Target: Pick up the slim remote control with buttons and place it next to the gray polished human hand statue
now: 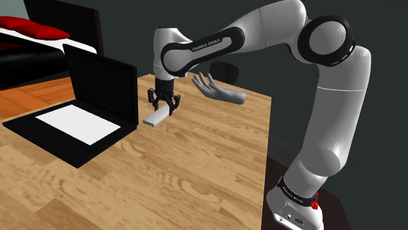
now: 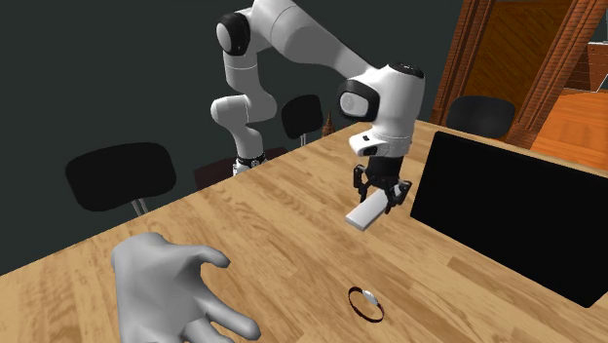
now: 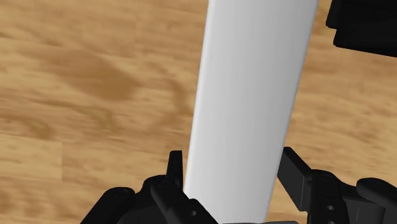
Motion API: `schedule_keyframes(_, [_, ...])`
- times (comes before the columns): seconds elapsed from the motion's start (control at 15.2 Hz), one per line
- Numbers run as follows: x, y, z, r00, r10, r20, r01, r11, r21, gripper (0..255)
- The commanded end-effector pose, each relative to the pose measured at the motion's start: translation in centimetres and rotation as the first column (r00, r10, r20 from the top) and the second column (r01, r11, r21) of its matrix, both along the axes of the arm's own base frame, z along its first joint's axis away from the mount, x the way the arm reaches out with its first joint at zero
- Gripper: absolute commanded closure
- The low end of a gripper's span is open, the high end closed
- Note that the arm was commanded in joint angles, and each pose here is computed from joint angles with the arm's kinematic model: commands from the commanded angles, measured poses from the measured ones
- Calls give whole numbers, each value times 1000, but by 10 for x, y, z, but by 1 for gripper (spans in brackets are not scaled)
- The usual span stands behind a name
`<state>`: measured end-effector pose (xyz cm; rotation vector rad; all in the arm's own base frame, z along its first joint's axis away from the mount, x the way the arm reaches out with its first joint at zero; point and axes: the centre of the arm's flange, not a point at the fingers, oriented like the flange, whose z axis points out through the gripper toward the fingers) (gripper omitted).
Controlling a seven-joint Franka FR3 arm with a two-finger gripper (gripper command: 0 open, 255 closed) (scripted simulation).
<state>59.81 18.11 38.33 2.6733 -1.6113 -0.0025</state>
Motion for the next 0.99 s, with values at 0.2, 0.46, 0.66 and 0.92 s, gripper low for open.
schedule_keyframes(0.2, [0,0,26,1000,0,0,0,1000,0,255])
schedule_keyframes(0.46, [0,0,48,1000,0,0,0,1000,0,255])
schedule_keyframes(0.66, [0,0,63,1000,0,0,0,1000,0,255])
schedule_keyframes(0.92, [0,0,85,1000,0,0,0,1000,0,255])
